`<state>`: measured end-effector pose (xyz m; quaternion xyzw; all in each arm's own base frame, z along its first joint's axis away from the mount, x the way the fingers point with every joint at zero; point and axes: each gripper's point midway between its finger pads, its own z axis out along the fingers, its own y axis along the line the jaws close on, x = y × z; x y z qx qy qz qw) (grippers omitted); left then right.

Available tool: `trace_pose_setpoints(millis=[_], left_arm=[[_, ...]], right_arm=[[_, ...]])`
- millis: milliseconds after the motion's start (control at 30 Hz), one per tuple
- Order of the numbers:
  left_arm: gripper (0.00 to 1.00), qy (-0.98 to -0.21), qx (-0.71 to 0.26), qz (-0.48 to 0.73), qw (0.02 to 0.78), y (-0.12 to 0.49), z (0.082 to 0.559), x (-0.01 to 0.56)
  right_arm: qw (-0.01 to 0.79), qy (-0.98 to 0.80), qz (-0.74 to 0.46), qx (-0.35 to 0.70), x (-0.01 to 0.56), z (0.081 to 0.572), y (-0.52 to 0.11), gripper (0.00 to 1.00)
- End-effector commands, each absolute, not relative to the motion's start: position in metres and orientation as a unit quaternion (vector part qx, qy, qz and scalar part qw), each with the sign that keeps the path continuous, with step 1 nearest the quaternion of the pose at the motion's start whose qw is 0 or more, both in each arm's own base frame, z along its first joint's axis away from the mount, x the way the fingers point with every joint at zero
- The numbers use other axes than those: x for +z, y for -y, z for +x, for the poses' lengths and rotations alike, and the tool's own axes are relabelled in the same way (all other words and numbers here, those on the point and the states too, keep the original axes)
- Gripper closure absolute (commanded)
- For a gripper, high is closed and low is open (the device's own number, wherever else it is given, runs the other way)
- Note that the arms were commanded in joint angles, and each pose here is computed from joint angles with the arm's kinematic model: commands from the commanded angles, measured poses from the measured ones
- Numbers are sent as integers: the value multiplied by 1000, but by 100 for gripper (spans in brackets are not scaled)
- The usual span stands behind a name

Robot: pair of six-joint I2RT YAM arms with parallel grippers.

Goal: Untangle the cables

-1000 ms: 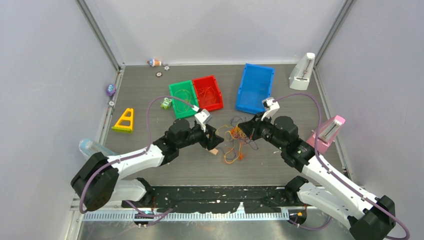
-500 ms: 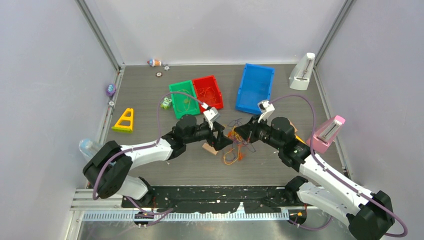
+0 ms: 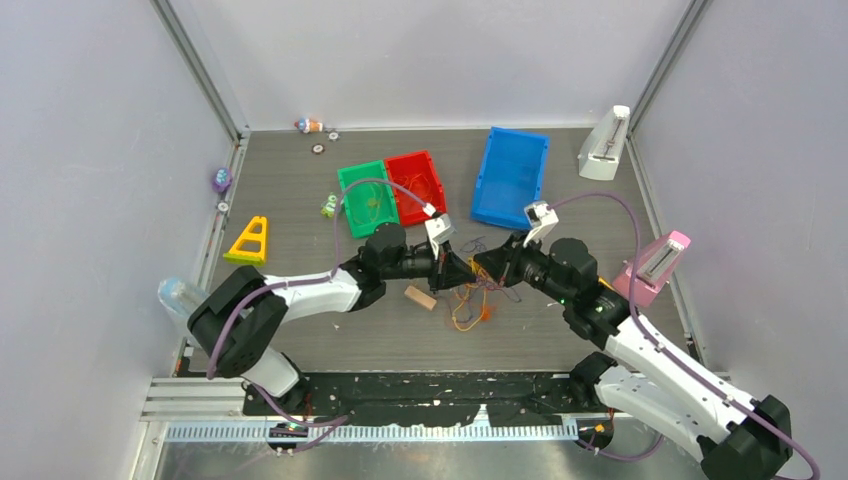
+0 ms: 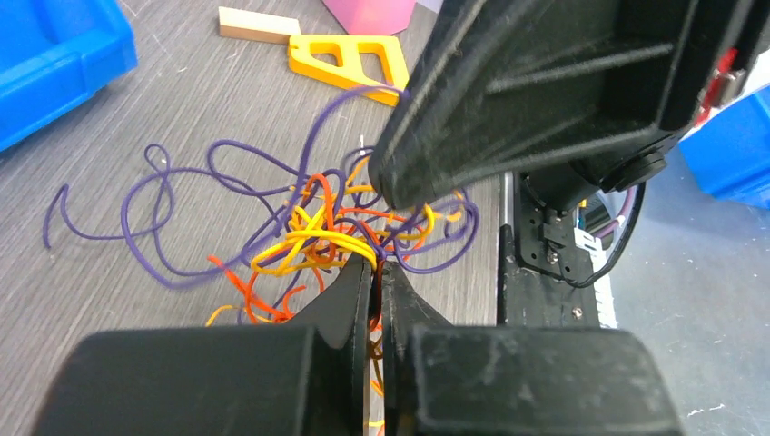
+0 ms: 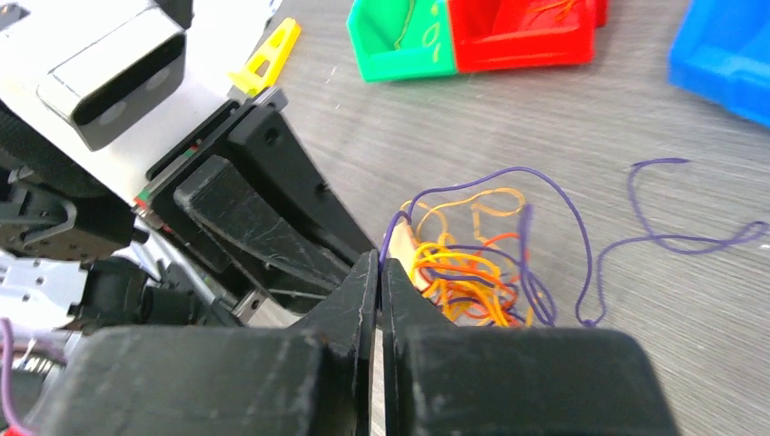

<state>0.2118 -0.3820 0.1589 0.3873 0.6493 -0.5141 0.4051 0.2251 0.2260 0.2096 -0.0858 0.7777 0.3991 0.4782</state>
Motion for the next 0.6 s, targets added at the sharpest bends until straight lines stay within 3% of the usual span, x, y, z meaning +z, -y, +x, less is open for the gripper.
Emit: trace_pose_setpoints(millis=[0, 333, 567], left_arm=[[100, -612, -533, 401, 426, 382, 203, 186], [100, -730, -427, 358, 395, 326, 201, 153], [100, -825, -328, 193, 418, 228, 232, 126]], right_arm=[[530, -772, -30, 348, 229, 237, -197, 95], [593, -781, 172, 97, 223, 253, -72, 95], [588, -782, 208, 12, 218, 250, -33, 95]])
